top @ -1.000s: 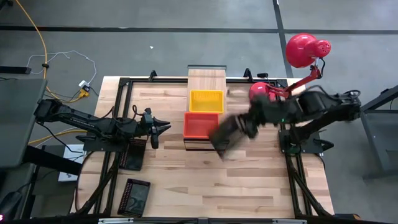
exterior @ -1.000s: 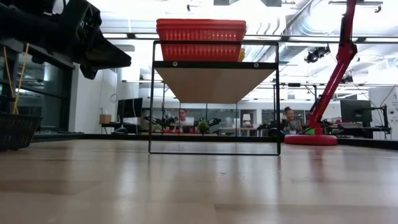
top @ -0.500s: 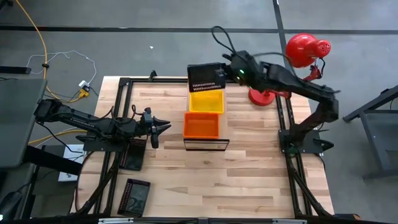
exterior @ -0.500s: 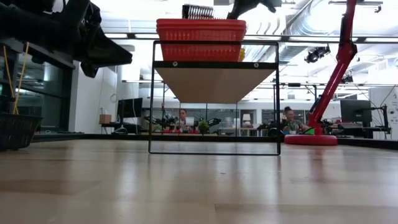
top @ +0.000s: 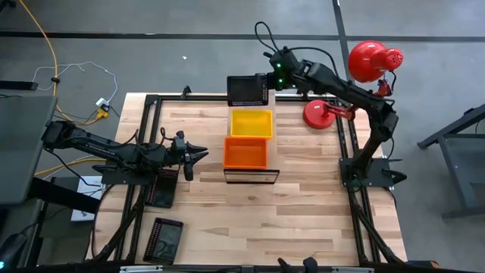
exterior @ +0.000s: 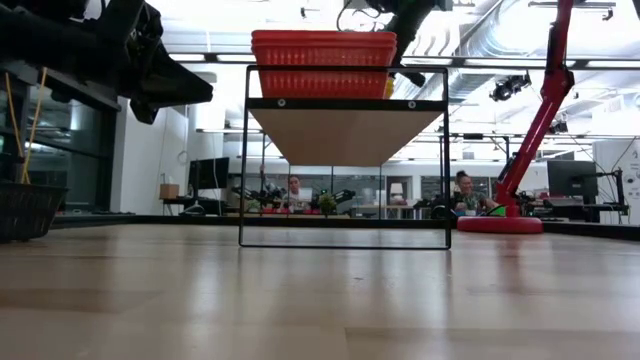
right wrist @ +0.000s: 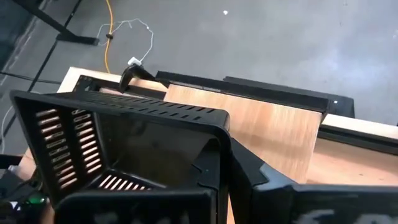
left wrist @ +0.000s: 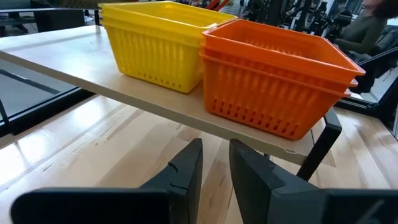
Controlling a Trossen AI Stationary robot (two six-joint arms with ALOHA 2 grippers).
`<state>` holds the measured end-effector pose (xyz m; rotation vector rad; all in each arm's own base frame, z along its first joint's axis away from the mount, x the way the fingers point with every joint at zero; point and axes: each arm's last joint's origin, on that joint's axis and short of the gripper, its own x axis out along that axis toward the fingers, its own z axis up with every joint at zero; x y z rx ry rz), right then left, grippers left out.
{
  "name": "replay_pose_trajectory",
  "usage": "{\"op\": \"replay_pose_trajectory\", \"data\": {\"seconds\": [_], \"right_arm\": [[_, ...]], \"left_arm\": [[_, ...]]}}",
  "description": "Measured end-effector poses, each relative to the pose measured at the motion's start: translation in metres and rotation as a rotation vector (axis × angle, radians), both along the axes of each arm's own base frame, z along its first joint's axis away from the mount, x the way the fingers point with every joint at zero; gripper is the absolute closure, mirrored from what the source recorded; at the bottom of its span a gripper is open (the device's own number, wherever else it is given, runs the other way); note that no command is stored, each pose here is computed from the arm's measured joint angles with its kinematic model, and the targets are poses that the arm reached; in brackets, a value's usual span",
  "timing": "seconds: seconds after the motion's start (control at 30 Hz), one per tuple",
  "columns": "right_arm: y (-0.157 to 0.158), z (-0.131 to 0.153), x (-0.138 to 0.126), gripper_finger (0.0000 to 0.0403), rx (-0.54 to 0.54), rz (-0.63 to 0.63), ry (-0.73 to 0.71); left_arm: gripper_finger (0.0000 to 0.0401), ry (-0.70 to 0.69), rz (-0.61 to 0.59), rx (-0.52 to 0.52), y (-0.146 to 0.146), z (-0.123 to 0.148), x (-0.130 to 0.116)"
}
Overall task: Stack baskets on shelf by color
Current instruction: Put the top right black bin on the shelf
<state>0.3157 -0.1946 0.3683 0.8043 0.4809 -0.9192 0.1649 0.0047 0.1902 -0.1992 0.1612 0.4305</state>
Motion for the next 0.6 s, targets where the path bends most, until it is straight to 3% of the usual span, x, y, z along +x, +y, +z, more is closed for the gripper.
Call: {"op": "replay_pose_trajectory", "data": {"seconds": [0.3,0.6], "right_arm": [[-0.007,-0.007,-0.013,0.0403,0.093,-0.014,0.067],[-0.005,-0.01,-0.009,0.0403,0.102,0.009,0.064]], "left_arm": [[0.0331,0.0,-0.033,-0.01,-0.001,0.0,0.0],[0.0331,0.0,-0.028,-0.006,-0.001,0.0,0.0]]}}
